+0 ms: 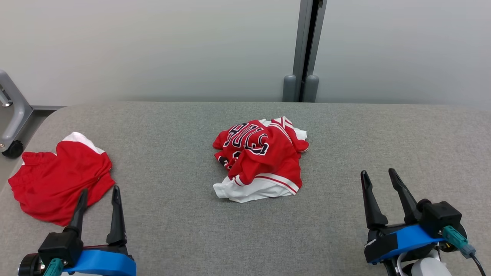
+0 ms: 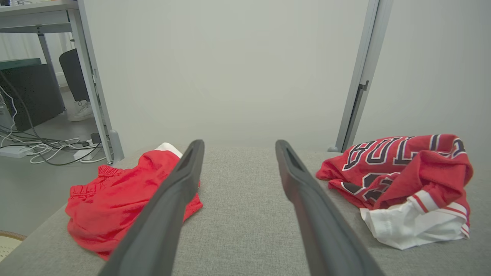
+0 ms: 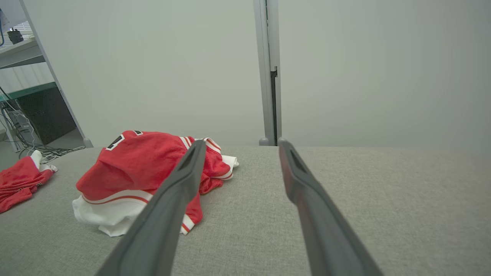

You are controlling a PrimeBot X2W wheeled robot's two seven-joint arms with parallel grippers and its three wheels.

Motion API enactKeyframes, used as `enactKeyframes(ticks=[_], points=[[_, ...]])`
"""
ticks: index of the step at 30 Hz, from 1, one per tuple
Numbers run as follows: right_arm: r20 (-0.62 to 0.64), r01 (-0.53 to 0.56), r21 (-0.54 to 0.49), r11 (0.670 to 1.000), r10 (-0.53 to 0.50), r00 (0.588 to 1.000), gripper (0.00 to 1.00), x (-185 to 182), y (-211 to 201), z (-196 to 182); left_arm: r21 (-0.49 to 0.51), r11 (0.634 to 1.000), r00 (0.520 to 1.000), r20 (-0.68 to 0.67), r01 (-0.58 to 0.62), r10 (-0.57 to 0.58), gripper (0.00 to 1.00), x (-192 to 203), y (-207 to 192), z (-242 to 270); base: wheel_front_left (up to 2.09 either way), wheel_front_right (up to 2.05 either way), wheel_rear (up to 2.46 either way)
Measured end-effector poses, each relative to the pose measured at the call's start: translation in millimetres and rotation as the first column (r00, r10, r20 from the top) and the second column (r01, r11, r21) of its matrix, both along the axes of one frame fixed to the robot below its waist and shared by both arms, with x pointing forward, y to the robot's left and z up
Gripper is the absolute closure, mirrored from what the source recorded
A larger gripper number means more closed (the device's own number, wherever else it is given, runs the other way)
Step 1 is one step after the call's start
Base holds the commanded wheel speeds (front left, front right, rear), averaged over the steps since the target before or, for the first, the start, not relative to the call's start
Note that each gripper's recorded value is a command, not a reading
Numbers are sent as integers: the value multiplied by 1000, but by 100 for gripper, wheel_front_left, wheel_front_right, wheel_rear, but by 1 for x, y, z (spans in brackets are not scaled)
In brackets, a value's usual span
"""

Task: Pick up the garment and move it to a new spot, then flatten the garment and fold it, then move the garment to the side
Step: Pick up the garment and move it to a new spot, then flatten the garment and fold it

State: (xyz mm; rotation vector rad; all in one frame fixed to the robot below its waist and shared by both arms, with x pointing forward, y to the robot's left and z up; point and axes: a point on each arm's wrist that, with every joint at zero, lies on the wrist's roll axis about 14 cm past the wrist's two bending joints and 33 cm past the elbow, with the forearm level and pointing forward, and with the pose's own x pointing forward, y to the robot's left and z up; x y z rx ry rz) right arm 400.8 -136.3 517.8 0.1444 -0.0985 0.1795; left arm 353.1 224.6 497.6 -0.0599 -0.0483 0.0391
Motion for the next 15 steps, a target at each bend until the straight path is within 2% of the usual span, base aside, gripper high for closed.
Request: enactKeyframes(ticks=[15], points=[[-24,7,-1,1000,-7,1000,0,-3,-3,-8,6,1000,1000,-6,7,-7,0,3,-1,-3,0,0,0]])
